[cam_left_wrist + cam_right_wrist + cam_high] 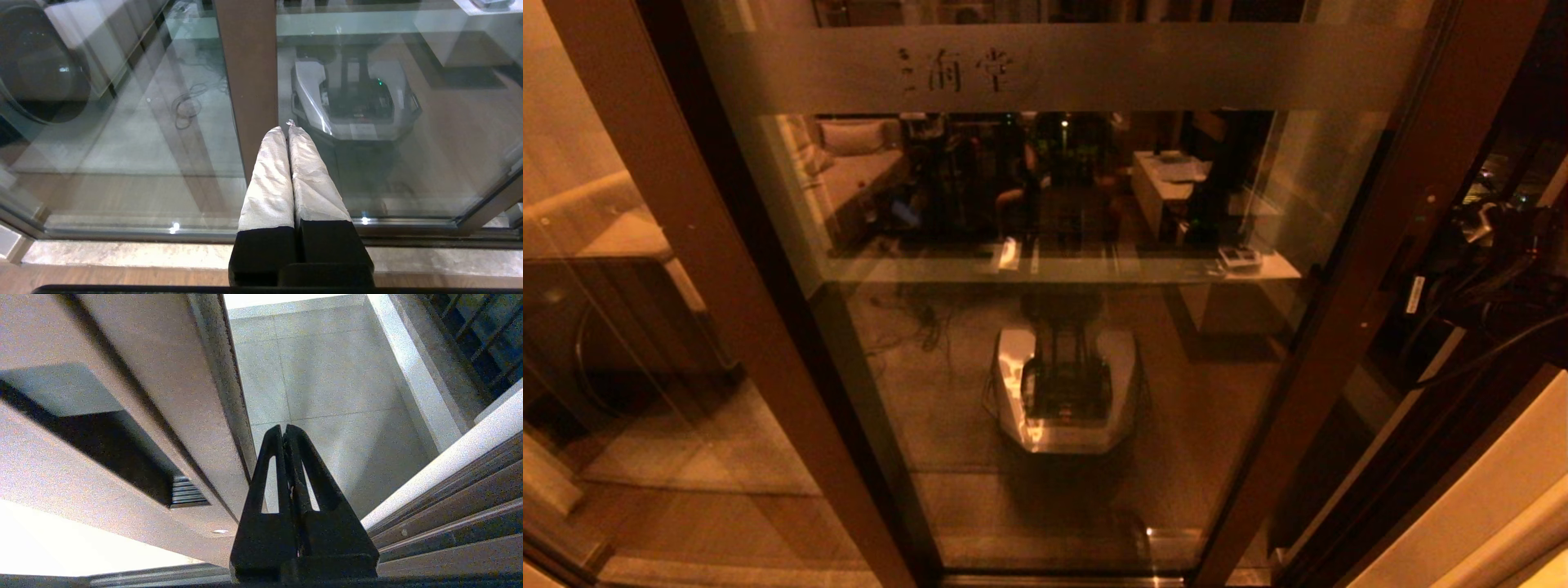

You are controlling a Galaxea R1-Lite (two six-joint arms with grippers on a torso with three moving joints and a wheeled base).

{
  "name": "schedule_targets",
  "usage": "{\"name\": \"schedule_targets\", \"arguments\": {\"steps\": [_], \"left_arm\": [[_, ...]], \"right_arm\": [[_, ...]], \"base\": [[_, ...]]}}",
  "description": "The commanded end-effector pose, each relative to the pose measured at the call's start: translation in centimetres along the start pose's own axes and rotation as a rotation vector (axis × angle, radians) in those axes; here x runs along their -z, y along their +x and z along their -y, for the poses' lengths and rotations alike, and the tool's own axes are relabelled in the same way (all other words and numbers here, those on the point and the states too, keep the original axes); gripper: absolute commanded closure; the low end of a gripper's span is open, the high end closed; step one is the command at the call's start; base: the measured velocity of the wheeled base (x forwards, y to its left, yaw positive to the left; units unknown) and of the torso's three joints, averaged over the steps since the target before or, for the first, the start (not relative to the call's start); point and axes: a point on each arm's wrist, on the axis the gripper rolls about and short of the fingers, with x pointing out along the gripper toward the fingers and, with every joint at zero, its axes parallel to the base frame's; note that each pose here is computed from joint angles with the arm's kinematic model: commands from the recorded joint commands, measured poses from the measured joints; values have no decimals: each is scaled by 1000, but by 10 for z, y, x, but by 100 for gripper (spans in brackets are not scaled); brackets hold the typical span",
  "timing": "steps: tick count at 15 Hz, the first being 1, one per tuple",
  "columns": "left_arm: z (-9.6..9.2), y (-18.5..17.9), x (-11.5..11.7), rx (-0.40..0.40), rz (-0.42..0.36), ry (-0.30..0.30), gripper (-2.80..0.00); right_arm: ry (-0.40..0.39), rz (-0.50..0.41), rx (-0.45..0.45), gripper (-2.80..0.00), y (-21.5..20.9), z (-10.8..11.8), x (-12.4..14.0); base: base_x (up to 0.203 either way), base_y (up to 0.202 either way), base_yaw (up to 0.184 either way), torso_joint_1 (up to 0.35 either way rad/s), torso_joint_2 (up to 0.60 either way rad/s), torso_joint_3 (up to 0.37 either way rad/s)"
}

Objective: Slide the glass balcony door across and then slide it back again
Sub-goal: Open the slid door

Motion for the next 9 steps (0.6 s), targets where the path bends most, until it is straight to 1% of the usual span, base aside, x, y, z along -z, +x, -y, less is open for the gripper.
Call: {"name": "schedule_targets", "arguments": {"steps": [1, 9], "left_arm": [[0, 0, 0, 0, -1, 1, 0], [0, 0, 0, 1, 0, 1, 0]], "right_arm": [[-4, 7, -15, 0, -3, -3, -1], [-2, 31, -48, 0, -9, -15, 5]], "base": [[0, 0, 0, 0, 0, 0], [0, 0, 0, 0, 0, 0]]}}
